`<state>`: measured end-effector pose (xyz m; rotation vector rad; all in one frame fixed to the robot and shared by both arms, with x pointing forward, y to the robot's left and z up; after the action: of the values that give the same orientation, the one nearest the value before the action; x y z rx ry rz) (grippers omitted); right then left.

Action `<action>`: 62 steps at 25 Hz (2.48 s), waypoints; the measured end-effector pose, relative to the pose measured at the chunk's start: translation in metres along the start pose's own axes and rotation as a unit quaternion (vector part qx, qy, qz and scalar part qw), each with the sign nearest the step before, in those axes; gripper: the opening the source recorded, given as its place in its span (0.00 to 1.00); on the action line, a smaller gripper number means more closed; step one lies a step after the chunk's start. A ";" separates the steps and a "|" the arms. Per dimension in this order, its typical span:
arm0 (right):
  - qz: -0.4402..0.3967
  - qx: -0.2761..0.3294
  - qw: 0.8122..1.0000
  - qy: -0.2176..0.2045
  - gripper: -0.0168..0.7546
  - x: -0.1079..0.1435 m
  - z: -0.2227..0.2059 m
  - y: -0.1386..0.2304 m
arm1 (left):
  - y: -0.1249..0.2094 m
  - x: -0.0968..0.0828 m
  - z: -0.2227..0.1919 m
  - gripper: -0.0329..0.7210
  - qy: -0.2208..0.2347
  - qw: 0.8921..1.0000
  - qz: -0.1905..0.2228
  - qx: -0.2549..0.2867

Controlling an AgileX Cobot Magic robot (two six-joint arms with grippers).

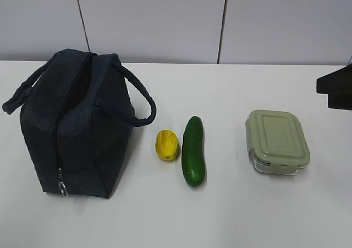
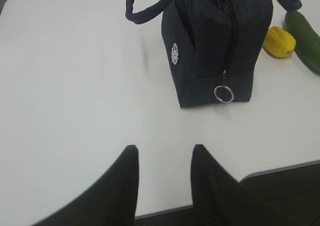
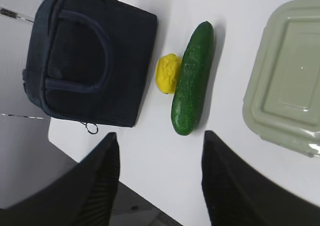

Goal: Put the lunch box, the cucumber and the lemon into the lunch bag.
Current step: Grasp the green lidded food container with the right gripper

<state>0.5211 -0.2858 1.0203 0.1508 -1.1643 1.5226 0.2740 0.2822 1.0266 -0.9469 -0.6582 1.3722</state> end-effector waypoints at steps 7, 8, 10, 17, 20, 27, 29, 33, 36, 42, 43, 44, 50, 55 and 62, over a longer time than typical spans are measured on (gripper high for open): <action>-0.047 0.033 0.998 -0.006 0.54 -0.055 -0.020 0.010 | 0.000 0.000 0.000 0.36 0.000 1.000 0.000 0.000; -0.052 0.041 0.998 -0.007 0.54 -0.060 -0.023 0.013 | 0.000 0.000 0.000 0.36 0.000 1.000 0.000 0.000; -0.056 0.050 0.997 -0.009 0.54 -0.070 -0.028 0.014 | 0.000 0.000 0.000 0.36 0.000 1.000 0.000 0.000; -0.032 0.072 0.997 -0.010 0.54 -0.097 -0.039 0.008 | 0.000 0.000 0.000 0.36 0.000 1.000 0.000 0.000; -0.021 0.072 0.997 -0.008 0.54 -0.107 -0.040 0.003 | 0.000 0.000 0.000 0.36 0.000 1.000 0.000 0.000; -0.014 0.068 0.998 -0.002 0.55 -0.128 -0.039 0.000 | 0.000 0.000 0.000 0.36 0.000 1.000 0.000 -0.001; -0.022 0.072 0.997 -0.005 0.58 -0.133 -0.042 0.003 | 0.000 0.000 0.000 0.36 0.000 1.000 0.000 -0.001; -0.018 0.078 0.997 -0.008 0.67 -0.140 -0.047 0.006 | 0.000 0.000 0.000 0.36 0.000 1.000 0.000 -0.001; -0.021 0.075 0.997 -0.011 0.75 -0.145 -0.050 0.006 | 0.000 0.000 0.000 0.36 0.000 1.000 0.000 -0.001; -0.037 0.081 0.996 -0.017 0.82 -0.161 -0.060 0.009 | 0.000 0.000 0.000 0.36 0.000 1.000 0.000 -0.001; -0.039 0.082 0.996 -0.017 0.82 -0.165 -0.062 0.009 | 0.000 0.000 0.000 0.36 0.000 1.000 0.000 -0.001; -0.039 0.081 0.996 -0.018 0.82 -0.167 -0.063 0.008 | 0.000 0.000 0.000 0.36 0.000 1.000 0.000 -0.001; -0.046 0.079 0.996 -0.023 0.82 -0.181 -0.071 0.009 | 0.000 0.000 0.000 0.36 0.000 1.000 0.000 -0.001; -0.047 0.068 0.996 -0.027 0.82 -0.184 -0.075 0.008 | 0.000 0.000 0.000 0.36 0.000 1.000 0.000 -0.001; -0.059 0.056 0.996 -0.033 0.82 -0.191 -0.080 0.009 | 0.000 0.000 0.000 0.36 0.000 1.000 0.000 -0.001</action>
<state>0.6170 -0.3564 0.8509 0.3416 -1.1018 1.4869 0.2741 0.2822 1.0268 -0.9483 -0.6595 1.3718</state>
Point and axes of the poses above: a point on each arm's last joint axis where the gripper is mounted, z pointing back along that axis away from the gripper, x along the wrist's bending axis when the last joint is at zero, y = z × x, the point moved 5 cm from there along -z, pointing out along that axis toward the gripper, and after that the axes turned 9 degrees about z, right-handed, at the moved point
